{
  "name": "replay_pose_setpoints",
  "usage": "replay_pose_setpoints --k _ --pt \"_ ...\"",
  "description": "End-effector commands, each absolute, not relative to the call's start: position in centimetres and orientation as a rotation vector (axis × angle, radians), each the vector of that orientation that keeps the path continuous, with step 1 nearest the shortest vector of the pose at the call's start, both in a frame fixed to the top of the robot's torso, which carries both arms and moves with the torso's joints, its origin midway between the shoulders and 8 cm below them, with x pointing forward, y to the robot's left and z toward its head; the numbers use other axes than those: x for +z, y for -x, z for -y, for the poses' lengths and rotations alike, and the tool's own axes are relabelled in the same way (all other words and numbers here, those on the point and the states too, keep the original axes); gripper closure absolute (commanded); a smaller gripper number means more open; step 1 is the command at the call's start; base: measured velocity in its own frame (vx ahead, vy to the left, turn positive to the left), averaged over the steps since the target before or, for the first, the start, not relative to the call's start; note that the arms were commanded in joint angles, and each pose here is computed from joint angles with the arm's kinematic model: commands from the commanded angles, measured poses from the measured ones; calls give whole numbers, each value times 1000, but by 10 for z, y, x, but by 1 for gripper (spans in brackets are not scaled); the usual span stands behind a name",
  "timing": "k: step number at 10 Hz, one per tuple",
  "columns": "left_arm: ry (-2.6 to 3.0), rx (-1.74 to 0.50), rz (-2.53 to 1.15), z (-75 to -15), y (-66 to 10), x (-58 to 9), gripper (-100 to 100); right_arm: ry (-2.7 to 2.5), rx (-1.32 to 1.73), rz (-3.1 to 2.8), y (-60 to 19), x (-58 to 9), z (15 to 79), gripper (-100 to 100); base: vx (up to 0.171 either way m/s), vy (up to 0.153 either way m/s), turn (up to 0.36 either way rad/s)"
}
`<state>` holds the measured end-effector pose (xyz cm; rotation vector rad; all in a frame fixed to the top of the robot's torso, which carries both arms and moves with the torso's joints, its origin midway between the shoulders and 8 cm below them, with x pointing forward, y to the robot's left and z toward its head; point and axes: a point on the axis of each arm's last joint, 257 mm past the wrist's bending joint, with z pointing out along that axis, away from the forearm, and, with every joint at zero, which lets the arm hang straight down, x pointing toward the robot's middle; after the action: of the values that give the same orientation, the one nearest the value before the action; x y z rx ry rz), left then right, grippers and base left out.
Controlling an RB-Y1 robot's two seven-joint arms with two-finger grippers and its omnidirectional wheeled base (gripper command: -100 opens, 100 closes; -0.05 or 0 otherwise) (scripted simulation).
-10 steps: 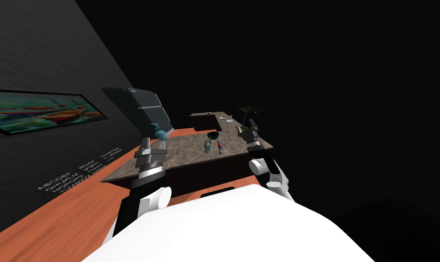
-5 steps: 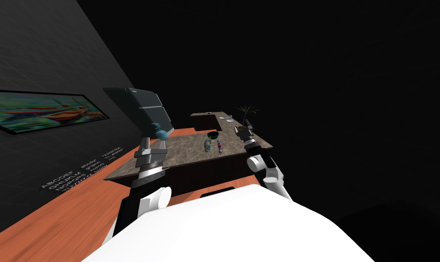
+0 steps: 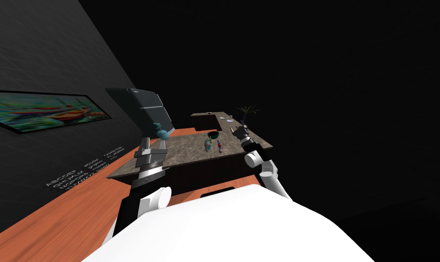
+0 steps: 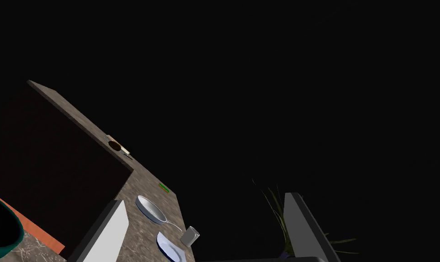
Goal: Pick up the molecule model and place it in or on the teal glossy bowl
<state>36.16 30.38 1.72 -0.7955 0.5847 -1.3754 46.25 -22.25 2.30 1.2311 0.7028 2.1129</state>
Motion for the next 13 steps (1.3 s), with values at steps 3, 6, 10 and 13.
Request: replay_pose_setpoints --k 3,6,10,13 --pt "796 -1375 -585 -304 -362 17 0 -1372 2173 -719 -478 10 212 -100 -3 3 8" --pt "796 -1375 -585 -304 -362 17 0 -1486 2188 -742 -490 -4 205 -100 -1 11 13" --pt "796 -1375 -585 -304 -362 17 0 -1678 2211 -762 -510 -25 195 -100 8 18 13" --pt "796 -1375 -585 -304 -362 17 0 -1778 2208 -768 -519 -37 191 -100 13 19 9"
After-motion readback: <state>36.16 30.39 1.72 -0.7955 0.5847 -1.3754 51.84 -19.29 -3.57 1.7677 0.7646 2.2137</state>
